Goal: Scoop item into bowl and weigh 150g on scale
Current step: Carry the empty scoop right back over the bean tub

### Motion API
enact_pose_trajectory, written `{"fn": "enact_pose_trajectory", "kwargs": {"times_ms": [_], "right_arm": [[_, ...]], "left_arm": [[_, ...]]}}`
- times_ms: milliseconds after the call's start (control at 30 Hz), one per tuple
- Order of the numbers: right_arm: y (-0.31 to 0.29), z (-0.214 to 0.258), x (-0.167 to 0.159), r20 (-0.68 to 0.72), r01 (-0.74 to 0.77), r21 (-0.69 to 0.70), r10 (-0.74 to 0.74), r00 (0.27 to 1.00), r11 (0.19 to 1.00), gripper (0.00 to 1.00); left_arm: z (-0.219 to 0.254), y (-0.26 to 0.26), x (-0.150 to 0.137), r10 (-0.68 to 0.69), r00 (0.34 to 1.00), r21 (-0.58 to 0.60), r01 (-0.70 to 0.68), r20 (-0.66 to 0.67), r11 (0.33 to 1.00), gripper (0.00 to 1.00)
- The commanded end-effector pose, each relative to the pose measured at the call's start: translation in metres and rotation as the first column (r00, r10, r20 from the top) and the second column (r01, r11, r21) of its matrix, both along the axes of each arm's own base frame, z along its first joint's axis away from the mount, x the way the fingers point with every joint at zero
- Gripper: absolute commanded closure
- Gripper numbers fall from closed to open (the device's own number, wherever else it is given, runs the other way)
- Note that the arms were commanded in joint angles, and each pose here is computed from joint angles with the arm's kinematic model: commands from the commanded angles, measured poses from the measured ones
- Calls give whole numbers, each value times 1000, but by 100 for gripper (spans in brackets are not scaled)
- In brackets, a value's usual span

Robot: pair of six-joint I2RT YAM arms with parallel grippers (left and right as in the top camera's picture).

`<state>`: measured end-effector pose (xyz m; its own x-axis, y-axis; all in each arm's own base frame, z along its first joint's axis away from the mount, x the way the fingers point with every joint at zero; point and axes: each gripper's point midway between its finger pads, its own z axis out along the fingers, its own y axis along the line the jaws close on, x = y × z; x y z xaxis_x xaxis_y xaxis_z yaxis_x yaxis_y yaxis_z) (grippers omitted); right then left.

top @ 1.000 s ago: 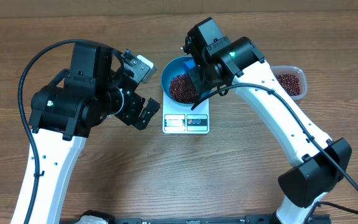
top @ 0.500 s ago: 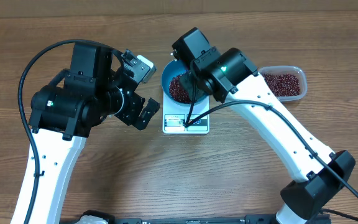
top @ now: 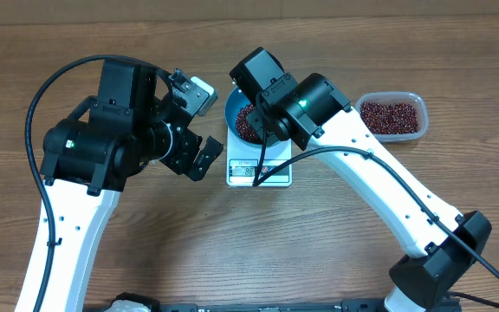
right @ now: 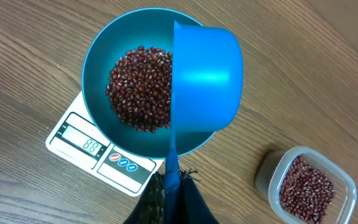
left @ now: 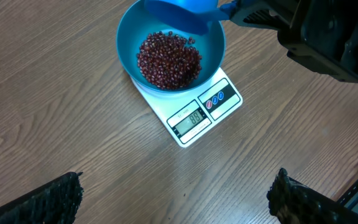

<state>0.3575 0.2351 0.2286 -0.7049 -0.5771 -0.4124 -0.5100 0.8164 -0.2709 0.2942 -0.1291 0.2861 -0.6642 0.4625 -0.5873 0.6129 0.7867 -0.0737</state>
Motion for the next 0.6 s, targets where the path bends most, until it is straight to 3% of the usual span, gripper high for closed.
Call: {"fn": "enact_pose_trajectory", "kwargs": {"times_ms": [0, 167, 467, 567], "right_arm": [[2, 31, 0, 87, -5, 22, 3, 996, 1000, 96], [5, 31, -3, 83, -12, 28, 10, 997, 1000, 96], [-7, 48, -3, 60, 40, 160, -50, 997, 986, 96], [-22, 60, 3, 27, 64, 265, -74, 997, 962, 96]], "left_arm": [[7, -3, 0, -22, 999, -11, 23, 25, 1000, 0], [7, -3, 0, -22, 999, -11, 23, 25, 1000, 0], [7, -3, 0, -22, 999, -11, 23, 25, 1000, 0], [7, -3, 0, -22, 999, -11, 23, 25, 1000, 1]]}}
